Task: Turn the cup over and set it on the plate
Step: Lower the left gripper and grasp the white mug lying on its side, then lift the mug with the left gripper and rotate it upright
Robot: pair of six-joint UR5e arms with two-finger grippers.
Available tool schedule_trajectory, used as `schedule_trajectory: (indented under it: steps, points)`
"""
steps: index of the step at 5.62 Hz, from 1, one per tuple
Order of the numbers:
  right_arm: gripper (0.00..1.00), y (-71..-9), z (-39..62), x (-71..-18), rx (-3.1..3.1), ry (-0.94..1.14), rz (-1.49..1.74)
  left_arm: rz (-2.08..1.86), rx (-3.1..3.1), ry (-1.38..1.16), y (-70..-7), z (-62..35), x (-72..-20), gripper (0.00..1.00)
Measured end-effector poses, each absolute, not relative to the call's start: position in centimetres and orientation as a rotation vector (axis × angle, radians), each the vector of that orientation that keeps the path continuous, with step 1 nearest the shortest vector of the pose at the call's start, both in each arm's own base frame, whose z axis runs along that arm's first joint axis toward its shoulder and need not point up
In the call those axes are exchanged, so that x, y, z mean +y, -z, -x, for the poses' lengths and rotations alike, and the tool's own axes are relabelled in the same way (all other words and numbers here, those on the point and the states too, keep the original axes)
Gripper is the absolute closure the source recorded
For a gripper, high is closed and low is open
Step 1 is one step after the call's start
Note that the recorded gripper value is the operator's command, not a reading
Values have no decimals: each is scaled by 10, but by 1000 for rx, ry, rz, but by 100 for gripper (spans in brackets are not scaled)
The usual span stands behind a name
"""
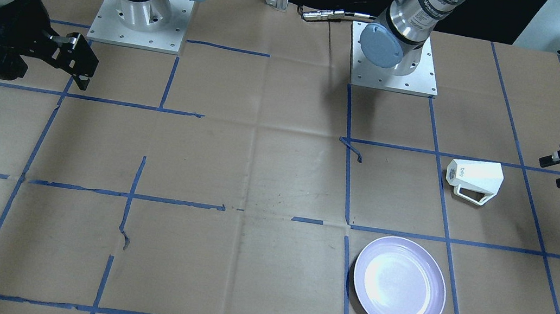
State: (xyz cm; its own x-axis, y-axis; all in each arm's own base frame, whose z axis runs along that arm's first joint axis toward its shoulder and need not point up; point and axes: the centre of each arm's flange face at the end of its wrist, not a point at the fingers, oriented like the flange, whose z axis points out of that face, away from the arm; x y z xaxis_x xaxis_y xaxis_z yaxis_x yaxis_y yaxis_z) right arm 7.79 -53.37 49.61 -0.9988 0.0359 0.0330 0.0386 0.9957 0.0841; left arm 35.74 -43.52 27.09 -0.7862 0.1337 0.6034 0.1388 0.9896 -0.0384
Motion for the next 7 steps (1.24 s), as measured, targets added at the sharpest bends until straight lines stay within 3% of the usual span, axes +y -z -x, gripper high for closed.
schedule_trajectory:
  steps: [2,3,4,5,6,7]
  points:
    - [0,-496,-78,-534,-3107,132,58,183,-2266,36,-203,-359,-414,4]
    - [0,-496,-78,-534,-3107,132,58,179,-2161,34,-176,-352,-408,24]
    - [0,-496,-78,-534,-3107,132,58,197,-2084,27,-156,-347,-406,60]
    - [0,-496,-78,-534,-3107,132,58,221,-2047,16,-146,-345,-405,84]
    - [0,-496,-78,-534,-3107,132,58,225,-2026,18,-142,-344,-404,100]
    - [0,-496,-78,-534,-3107,132,58,223,-2020,20,-144,-344,-404,100]
